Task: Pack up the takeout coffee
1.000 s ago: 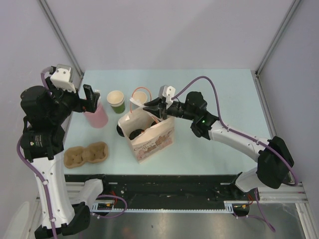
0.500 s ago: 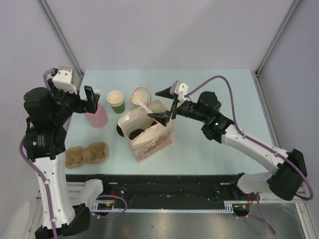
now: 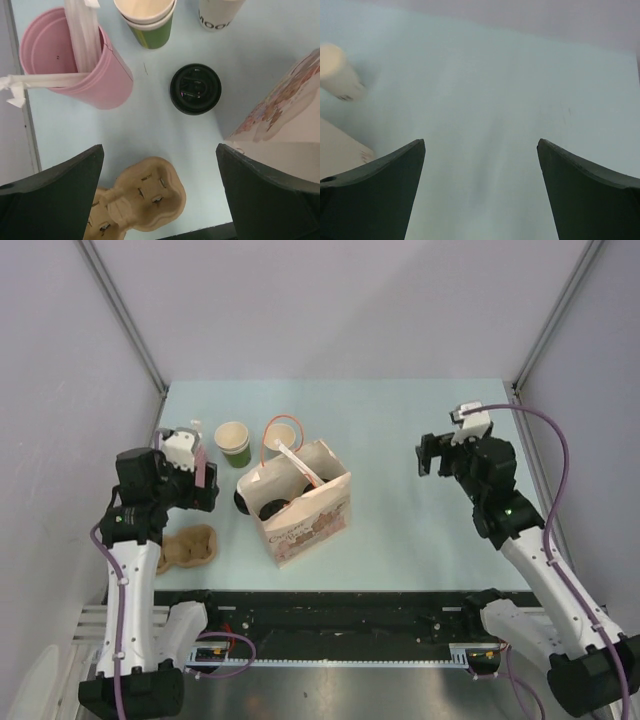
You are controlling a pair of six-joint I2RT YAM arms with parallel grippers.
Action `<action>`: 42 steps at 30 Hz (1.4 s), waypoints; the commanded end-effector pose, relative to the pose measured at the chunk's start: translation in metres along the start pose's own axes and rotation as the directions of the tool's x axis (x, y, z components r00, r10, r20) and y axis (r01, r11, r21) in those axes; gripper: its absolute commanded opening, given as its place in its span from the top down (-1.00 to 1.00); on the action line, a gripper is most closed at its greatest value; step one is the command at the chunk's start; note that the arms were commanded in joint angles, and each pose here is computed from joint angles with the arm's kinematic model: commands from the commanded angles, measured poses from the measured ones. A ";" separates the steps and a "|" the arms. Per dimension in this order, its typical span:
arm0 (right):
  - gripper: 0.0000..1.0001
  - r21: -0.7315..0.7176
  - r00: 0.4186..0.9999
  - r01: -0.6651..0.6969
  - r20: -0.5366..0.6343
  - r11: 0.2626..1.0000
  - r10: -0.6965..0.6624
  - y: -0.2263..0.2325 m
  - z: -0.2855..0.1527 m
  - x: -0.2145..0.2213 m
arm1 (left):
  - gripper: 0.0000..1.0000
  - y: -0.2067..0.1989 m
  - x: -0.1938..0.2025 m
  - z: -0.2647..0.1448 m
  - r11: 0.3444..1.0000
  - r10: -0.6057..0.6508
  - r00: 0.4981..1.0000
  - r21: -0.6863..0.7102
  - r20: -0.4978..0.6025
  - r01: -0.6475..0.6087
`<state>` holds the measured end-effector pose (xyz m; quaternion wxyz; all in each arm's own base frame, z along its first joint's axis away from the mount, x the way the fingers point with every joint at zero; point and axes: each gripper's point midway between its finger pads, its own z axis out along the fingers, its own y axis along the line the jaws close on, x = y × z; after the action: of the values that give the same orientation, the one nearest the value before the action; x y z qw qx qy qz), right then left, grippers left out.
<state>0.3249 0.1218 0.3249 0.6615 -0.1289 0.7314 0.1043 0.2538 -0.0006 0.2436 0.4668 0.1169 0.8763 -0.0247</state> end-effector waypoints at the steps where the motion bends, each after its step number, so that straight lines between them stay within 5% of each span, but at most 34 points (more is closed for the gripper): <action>1: -1.00 0.271 0.976 -0.088 -0.168 0.959 0.137 -0.062 -0.020 0.092 | -1.00 0.004 -0.001 0.005 0.992 0.127 0.987 -0.030 0.100 -0.125; 7: -0.99 0.531 0.958 -0.197 -0.073 0.824 0.276 -0.116 -0.042 0.153 | -1.00 0.024 0.013 0.040 0.987 0.094 0.975 -0.147 0.202 -0.065; 13: -0.99 0.586 0.950 -0.277 0.049 0.762 0.308 -0.124 -0.053 0.178 | -1.00 0.021 0.045 0.078 0.988 0.063 0.944 -0.156 0.323 -0.012; 18: -0.99 0.557 0.958 -0.277 0.100 0.783 0.268 -0.120 -0.064 0.200 | -1.00 0.021 0.044 0.091 0.986 0.008 0.882 -0.153 0.472 0.073; 26: -0.99 0.551 0.936 -0.346 0.263 0.759 0.236 -0.124 -0.080 0.200 | -1.00 0.019 0.058 0.114 0.988 -0.015 0.876 -0.128 0.482 0.088; 42: -0.99 0.531 0.948 -0.316 0.209 0.786 0.240 -0.119 -0.069 0.206 | -1.00 0.021 0.050 0.120 0.985 -0.046 0.854 -0.117 0.518 0.124</action>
<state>0.2794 -0.0236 0.1240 0.6786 0.1841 0.7109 -0.0150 0.3260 0.0136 0.1194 0.6631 0.0412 0.7474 -0.0008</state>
